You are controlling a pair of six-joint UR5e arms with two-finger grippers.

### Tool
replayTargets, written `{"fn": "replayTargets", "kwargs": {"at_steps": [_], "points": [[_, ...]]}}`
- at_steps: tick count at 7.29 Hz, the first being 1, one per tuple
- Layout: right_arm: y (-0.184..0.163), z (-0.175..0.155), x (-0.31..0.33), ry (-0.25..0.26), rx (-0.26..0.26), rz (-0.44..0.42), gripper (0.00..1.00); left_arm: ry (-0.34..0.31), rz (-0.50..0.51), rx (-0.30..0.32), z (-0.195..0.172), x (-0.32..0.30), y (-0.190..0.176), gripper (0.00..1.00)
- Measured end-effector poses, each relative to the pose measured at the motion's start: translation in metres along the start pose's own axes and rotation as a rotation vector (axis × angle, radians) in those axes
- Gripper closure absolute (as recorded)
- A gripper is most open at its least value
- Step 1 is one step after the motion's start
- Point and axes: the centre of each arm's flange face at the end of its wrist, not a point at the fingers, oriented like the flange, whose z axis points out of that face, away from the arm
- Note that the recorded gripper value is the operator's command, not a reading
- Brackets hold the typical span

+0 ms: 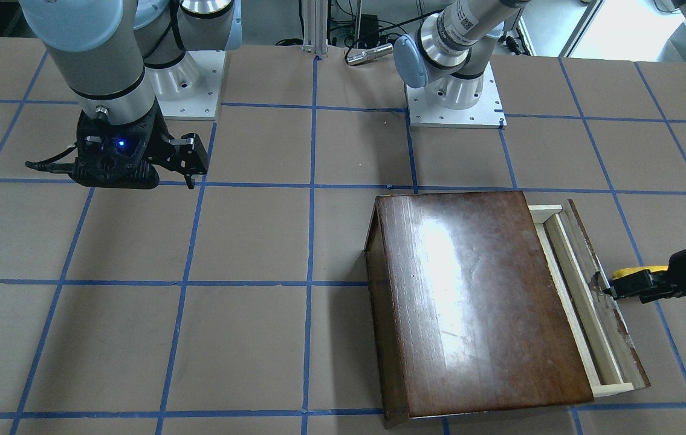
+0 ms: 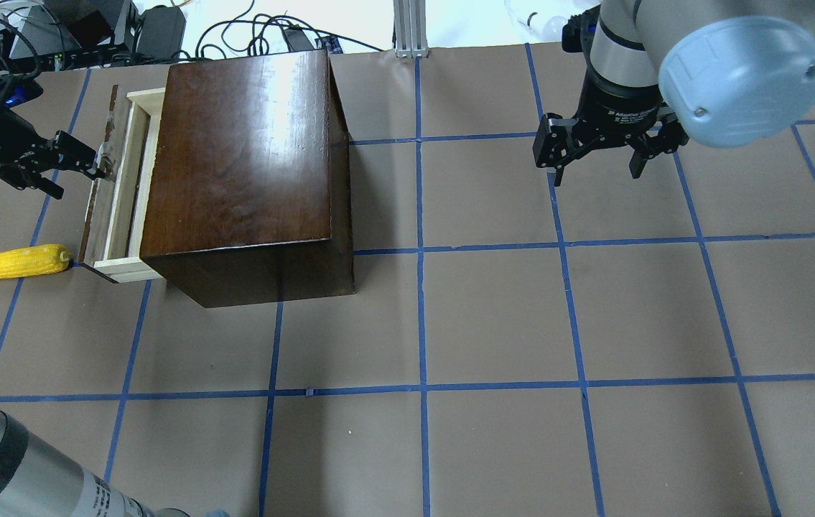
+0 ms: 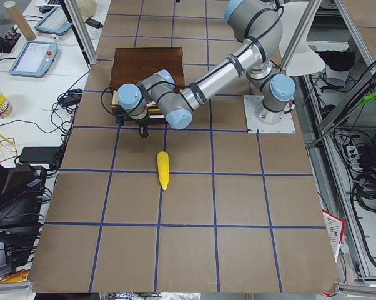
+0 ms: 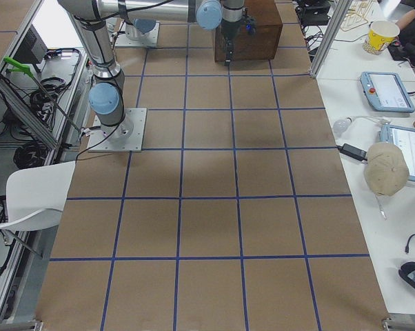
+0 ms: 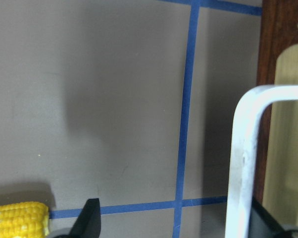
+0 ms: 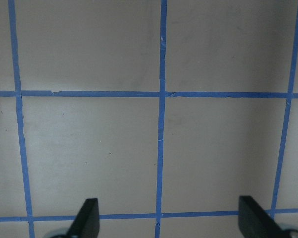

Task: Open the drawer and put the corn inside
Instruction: 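Release the handle and move the left gripper over the yellow corn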

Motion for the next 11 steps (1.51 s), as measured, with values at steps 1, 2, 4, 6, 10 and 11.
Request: {"fn": "replayTargets", "kwargs": {"at_steps": [1, 2, 4, 6, 10, 11], "points": [[0.000, 0.000, 0.000, 0.000, 0.000, 0.000, 0.00, -0.002, 0.000, 0.002, -0.001, 0.000, 0.000, 0.00], [0.000, 0.000, 0.000, 0.000, -0.001, 0.000, 0.00, -0.003, 0.000, 0.003, -0.003, -0.001, -0.001, 0.00], [0.000, 0.000, 0.000, 0.000, -0.001, 0.000, 0.00, -0.008, 0.001, 0.004, -0.005, -0.001, -0.001, 0.00], [0.000, 0.000, 0.000, 0.000, -0.001, 0.000, 0.00, -0.041, 0.012, 0.010, -0.023, 0.001, 0.001, 0.00], [0.000, 0.000, 0.000, 0.000, 0.000, 0.000, 0.00, -0.262, 0.252, -0.125, -0.063, -0.004, 0.024, 0.00], [0.000, 0.000, 0.000, 0.000, 0.000, 0.000, 0.00, -0.287, 0.327, -0.161, -0.065, -0.009, 0.030, 0.00]]}}
